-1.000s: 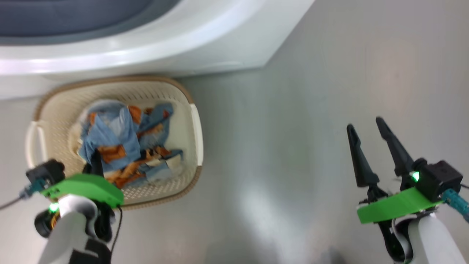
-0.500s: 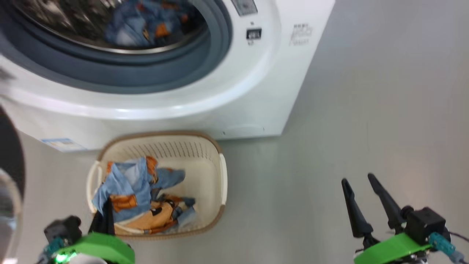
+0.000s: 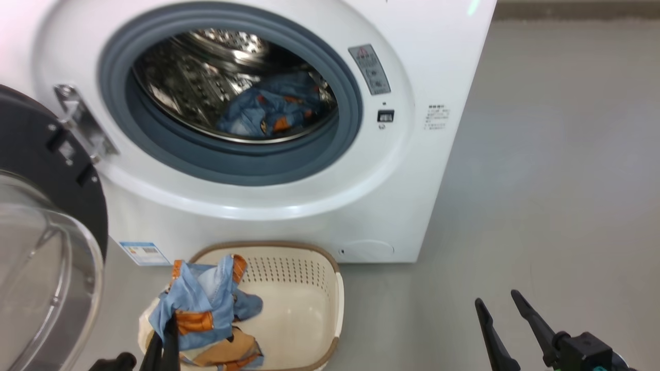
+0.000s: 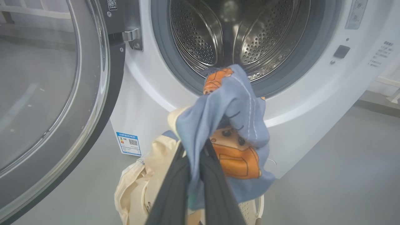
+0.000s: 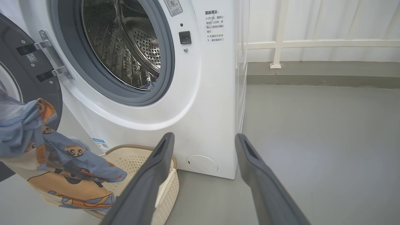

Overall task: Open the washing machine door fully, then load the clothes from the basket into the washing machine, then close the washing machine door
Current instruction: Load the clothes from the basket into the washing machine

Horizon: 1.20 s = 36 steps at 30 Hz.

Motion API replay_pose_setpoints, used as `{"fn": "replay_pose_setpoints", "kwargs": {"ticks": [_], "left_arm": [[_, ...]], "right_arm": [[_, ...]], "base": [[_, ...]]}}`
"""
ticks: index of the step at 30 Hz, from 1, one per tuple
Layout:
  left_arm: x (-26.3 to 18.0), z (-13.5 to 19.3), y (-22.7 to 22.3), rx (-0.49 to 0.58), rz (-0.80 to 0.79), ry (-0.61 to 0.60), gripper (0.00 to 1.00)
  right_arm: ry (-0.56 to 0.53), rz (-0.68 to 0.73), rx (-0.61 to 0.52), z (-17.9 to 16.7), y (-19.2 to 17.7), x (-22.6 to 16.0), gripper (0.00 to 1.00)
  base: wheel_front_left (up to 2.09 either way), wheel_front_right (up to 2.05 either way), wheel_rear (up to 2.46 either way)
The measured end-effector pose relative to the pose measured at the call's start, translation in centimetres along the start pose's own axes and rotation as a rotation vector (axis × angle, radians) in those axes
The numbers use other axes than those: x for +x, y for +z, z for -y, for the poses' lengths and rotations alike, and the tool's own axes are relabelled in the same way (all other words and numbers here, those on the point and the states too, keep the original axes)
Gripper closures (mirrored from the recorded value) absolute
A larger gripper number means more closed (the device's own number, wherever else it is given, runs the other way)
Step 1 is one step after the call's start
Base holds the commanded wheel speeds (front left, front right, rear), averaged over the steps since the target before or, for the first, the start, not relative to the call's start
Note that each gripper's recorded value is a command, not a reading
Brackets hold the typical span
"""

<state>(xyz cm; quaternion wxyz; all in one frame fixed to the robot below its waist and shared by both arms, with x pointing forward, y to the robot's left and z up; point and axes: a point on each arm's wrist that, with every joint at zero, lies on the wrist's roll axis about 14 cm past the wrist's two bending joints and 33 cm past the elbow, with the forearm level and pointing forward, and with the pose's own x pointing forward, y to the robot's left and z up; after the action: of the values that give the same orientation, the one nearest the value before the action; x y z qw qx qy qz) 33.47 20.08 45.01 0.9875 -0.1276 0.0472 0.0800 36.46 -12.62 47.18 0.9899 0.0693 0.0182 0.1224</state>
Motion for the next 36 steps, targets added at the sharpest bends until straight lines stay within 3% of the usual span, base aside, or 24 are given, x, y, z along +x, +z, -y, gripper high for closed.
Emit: {"fn": "replay_pose_setpoints", "kwargs": {"ticks": [9,23,36], "left_arm": [[-2.6,-0.3,3.1,0.015,0.111,0.012,1.0],[-1.9,1.5,3.9,0.026,0.131,-0.051,1.0],[6.4,4.6,5.7,0.081,0.163,-0.166,1.0]], "right_arm": [[0.019,0.055,-0.023,-0.8,1.8,-0.7,0.0],[-0.007,0.05,0.004,-0.6,1.5,-0.8,0.0],[-0.098,0.055,0.024,2.0,1.5,-0.5,0.0]], "base": [[0.0,0.0,0.0],[0.0,0.0,0.0],[0.0,0.0,0.0]]}}
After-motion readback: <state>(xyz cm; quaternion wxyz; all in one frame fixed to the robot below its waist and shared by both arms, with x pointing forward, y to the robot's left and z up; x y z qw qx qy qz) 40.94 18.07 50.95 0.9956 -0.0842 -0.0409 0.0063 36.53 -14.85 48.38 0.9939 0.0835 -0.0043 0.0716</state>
